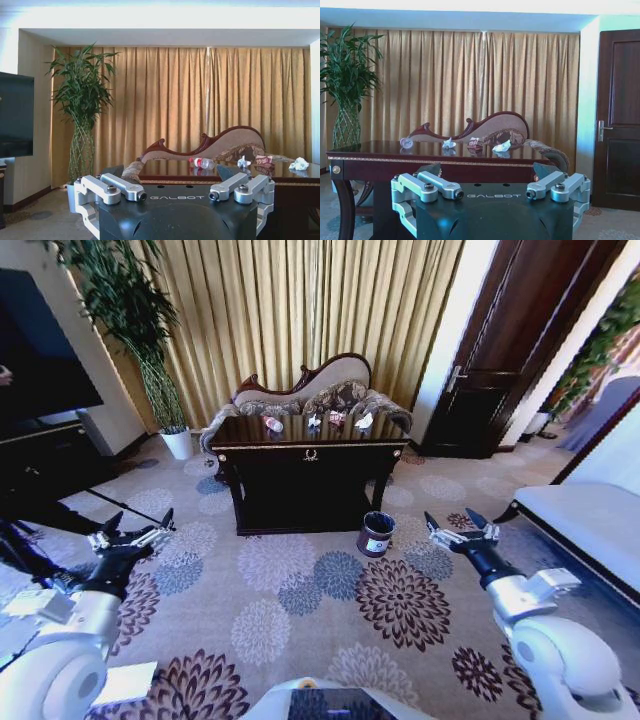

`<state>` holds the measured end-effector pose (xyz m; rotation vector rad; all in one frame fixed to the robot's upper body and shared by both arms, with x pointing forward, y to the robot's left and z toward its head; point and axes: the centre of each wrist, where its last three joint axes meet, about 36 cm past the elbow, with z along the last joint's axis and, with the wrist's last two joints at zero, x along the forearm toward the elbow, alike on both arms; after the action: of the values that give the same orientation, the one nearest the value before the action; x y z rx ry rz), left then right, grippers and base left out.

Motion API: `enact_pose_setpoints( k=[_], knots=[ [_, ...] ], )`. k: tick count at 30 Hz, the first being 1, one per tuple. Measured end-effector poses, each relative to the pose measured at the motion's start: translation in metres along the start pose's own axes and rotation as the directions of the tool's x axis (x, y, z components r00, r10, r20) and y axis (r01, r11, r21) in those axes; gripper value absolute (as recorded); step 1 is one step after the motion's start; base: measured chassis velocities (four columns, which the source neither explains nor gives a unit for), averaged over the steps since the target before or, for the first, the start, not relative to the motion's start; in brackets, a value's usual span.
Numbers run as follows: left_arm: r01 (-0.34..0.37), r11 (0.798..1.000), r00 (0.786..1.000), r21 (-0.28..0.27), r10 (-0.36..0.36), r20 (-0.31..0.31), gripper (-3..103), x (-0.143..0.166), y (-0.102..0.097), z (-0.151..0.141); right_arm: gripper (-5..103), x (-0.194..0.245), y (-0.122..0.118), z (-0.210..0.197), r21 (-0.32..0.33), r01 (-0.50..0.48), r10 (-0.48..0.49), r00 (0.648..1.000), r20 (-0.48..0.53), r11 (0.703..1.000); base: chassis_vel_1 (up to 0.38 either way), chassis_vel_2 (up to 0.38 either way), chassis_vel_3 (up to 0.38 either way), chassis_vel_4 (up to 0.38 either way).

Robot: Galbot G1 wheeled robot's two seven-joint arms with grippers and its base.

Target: Move to the front of the table and place the trash on the table into the trash bin.

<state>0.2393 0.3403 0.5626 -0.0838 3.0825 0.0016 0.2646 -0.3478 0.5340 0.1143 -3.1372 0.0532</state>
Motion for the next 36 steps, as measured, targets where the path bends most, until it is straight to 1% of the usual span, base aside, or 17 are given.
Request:
enact_pose_setpoints(
  k=[4,11,16,33,36],
  knots=[
    [0.001,1.000,1.000,-0.002,-0.001,0.000,100,0.0008,0.0006,0.0008,100,0.0000,0.0007,0.0010,0.000,0.001,-0.001,1.000,-0.001,1.000,-0.046,0.054,0.029,-0.042],
    [-0.003,1.000,1.000,-0.002,0.003,0.000,100,0.0020,-0.0003,0.0001,100,0.0007,0.0011,0.0019,-0.002,0.000,0.000,1.000,-0.003,1.000,-0.156,0.154,0.162,-0.139],
    [-0.005,1.000,1.000,-0.001,0.005,0.003,100,0.0029,-0.0010,-0.0001,100,0.0010,0.0012,0.0021,-0.001,0.000,0.000,1.000,-0.003,1.000,-0.270,0.209,0.241,-0.250],
    [-0.003,1.000,1.000,-0.002,0.003,0.007,100,0.0067,0.0006,0.0025,100,0.0016,0.0043,0.0027,-0.008,0.007,-0.007,1.000,-0.001,1.000,-0.269,0.281,0.275,-0.279],
    [-0.001,1.000,1.000,-0.011,0.001,0.005,100,0.0067,0.0005,0.0032,100,0.0016,0.0047,0.0031,-0.006,0.007,-0.007,1.000,-0.002,1.000,-0.237,0.202,0.229,-0.227]
  ],
)
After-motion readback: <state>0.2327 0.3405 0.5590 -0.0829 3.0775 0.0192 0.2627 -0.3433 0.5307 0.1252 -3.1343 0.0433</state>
